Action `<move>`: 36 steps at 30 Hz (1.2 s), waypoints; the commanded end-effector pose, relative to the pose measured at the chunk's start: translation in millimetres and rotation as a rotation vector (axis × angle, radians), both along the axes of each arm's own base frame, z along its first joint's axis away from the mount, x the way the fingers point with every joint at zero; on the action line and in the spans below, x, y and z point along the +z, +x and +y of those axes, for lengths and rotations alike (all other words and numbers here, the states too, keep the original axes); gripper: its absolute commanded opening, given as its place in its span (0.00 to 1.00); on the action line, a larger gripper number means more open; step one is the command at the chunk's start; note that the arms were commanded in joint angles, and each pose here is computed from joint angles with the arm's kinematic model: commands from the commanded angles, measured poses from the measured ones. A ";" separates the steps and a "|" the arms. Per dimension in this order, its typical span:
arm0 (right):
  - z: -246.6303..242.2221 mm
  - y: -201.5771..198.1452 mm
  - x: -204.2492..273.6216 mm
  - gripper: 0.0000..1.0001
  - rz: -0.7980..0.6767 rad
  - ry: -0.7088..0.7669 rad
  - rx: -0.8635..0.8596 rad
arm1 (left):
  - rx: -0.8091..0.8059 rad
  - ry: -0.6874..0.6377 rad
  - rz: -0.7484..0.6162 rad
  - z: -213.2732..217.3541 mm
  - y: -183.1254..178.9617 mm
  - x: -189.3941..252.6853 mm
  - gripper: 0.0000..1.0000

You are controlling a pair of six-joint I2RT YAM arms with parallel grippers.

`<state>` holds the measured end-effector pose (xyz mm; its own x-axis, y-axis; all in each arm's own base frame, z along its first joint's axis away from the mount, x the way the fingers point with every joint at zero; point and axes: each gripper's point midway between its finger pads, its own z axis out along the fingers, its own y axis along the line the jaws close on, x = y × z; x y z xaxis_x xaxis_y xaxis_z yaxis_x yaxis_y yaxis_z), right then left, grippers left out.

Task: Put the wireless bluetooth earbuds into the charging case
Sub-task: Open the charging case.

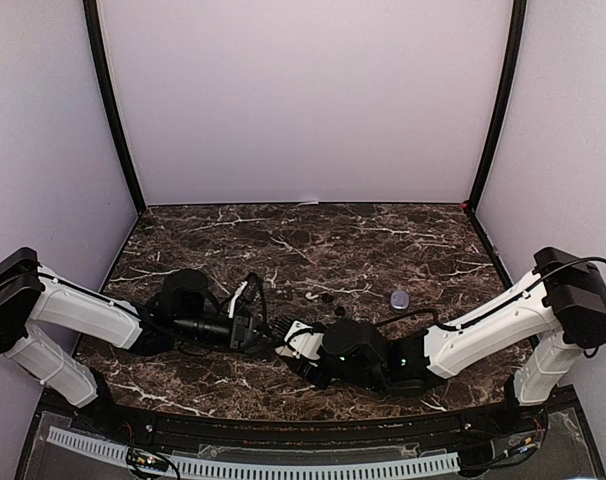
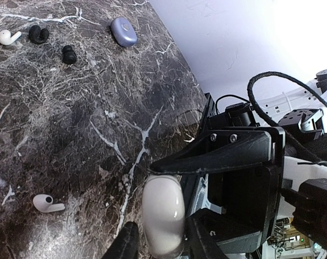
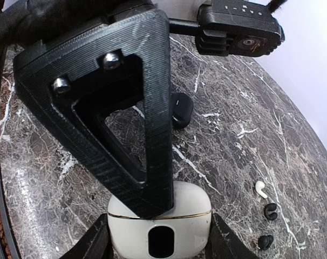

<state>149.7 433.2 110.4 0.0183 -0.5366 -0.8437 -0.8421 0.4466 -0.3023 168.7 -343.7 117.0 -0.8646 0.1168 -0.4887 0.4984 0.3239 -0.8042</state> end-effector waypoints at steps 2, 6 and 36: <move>7.3 0.6 14.4 0.44 -0.030 0.043 -0.017 | -0.029 -0.033 -0.015 -6.7 -1.7 11.1 0.32; 3.4 0.9 18.2 0.44 -0.038 0.067 -0.024 | -0.033 -0.040 -0.011 -6.3 -3.0 12.8 0.30; -13.3 5.0 49.3 0.50 -0.104 0.231 -0.058 | -0.119 -0.278 0.079 -9.2 -23.2 73.7 0.19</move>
